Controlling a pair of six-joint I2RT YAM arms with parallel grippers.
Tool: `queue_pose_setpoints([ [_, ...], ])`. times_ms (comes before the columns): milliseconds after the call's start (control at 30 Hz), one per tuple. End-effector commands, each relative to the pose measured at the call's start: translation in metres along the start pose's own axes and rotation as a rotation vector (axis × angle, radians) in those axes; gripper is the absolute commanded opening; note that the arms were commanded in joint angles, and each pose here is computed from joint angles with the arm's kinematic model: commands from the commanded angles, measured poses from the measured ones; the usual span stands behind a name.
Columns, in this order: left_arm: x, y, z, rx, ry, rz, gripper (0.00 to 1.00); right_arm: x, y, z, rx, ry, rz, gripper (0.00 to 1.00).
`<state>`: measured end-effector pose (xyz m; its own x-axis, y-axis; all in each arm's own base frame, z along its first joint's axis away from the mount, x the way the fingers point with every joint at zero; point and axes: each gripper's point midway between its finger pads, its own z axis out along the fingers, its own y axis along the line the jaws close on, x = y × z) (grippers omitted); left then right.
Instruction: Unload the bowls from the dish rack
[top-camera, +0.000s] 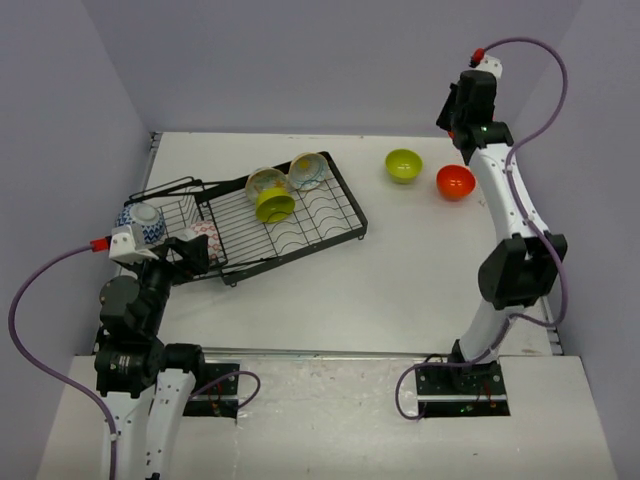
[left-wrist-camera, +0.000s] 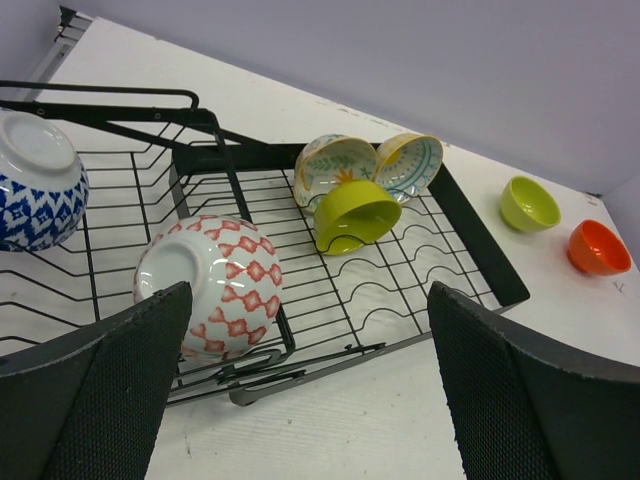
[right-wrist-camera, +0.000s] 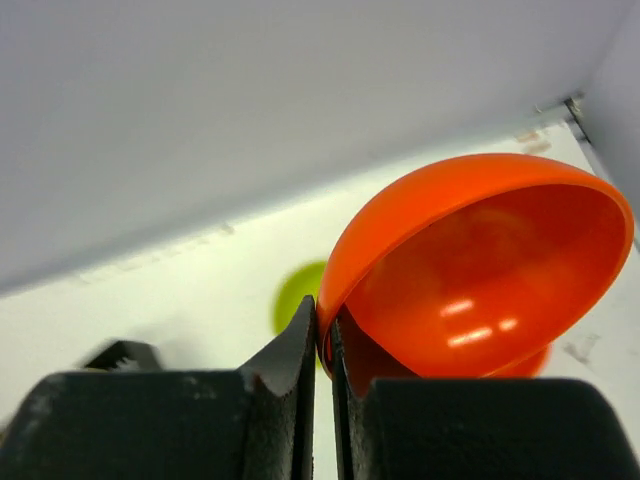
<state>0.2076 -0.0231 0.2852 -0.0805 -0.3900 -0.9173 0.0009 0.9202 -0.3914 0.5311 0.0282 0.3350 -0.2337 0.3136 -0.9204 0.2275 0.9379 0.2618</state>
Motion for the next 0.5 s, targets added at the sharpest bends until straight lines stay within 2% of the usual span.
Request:
queue_pose_setpoints([
  [0,-0.003,-0.007,0.005,0.041,-0.007,0.032,1.0,0.096,-0.068,0.022,0.16,0.417,-0.274,0.0],
  [33,-0.002,-0.007,0.005,0.041,-0.003,0.033,1.0,0.081,-0.07,0.027,0.191,0.395,-0.288,0.0],
  [100,-0.002,-0.008,0.006,0.044,0.001,0.034,1.0,0.1,-0.081,0.04,0.226,0.463,-0.356,0.0],
  [167,-0.001,-0.009,0.006,0.052,0.005,0.036,1.0,0.104,-0.094,0.046,0.272,0.473,-0.406,0.0],
  [400,0.001,-0.012,0.006,0.066,0.012,0.037,1.0,0.12,-0.105,0.065,0.237,0.521,-0.452,0.0],
  [467,0.001,-0.013,0.006,0.067,0.012,0.037,1.0,0.129,-0.107,0.068,0.216,0.559,-0.508,0.0],
])
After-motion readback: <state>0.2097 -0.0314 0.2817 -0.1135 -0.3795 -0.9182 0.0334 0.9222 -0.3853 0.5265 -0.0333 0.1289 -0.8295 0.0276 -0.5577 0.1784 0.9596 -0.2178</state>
